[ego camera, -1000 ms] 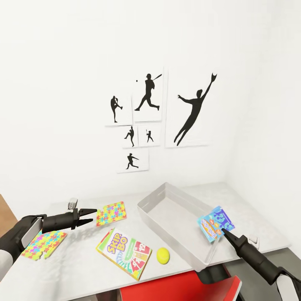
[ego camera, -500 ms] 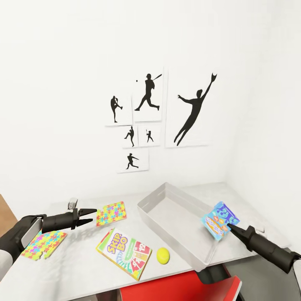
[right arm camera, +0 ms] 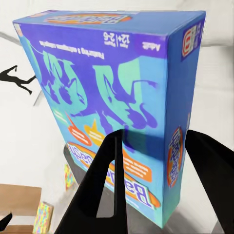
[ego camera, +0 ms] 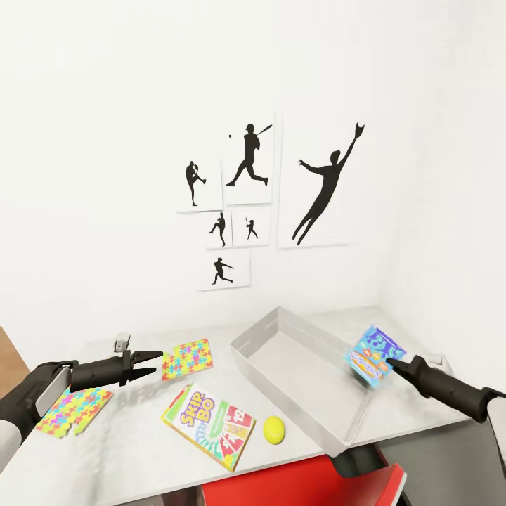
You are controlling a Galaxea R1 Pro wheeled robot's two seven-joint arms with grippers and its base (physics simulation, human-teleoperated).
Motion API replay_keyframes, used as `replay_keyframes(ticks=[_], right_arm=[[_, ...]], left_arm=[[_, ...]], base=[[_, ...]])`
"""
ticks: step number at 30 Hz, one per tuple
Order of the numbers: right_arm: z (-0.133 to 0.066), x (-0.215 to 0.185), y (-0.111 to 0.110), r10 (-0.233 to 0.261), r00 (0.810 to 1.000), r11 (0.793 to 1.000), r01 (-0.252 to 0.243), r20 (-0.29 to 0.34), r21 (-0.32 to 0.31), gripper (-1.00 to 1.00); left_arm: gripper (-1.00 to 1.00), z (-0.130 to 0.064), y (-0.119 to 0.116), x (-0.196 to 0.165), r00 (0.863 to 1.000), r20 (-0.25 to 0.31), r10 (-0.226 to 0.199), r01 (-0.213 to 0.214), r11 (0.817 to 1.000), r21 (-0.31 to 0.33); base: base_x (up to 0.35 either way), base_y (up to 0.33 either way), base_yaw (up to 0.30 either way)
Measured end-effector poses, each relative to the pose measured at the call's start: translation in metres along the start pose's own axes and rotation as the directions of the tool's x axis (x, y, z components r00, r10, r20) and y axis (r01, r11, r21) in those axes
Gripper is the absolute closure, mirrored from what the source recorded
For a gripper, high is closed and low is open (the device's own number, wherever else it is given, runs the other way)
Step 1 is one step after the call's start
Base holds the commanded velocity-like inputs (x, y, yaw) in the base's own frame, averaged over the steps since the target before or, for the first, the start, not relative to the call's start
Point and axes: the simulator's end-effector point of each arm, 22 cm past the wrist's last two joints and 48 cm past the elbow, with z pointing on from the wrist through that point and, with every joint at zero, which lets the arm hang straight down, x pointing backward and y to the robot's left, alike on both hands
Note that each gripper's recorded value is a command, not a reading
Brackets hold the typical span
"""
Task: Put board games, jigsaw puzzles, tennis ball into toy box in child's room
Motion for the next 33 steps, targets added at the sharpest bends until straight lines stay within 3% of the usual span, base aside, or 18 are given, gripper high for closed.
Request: replay_keyframes(ticks=[7, 15, 21, 33], right_arm=[[0.036, -0.006, 0.028, -0.053, 0.997, 0.999, 0.052, -0.063, -0.011, 1.00], [0.068, 0.012, 0.026, -0.020, 0.987, 1.000, 0.021, -0.159, 0.001, 1.00], [0.071, 0.020, 0.018, -0.004, 0.983, 1.000, 0.007, -0.184, 0.018, 1.00], [0.064, 0.032, -0.013, -0.010, 0.968, 0.995, 0.034, -0.249, 0.090, 1.00]], left_arm=[[-1.00, 0.000, 0.000, 0.000, 1.000, 0.000, 0.000, 0.000, 1.000, -0.001], [-1.00, -0.002, 0.001, -0.001, 1.000, 0.001, 0.001, -0.001, 1.000, -0.003], [-1.00, -0.002, 0.001, -0.001, 1.000, 0.002, 0.001, -0.001, 1.000, -0.004], [-1.00, -0.002, 0.001, -0.001, 1.000, 0.001, 0.001, -0.001, 1.000, -0.003]], base=[[0.000, 0.000, 0.000], [0.000, 0.000, 0.000], [0.000, 0.000, 0.000], [0.000, 0.000, 0.000]])
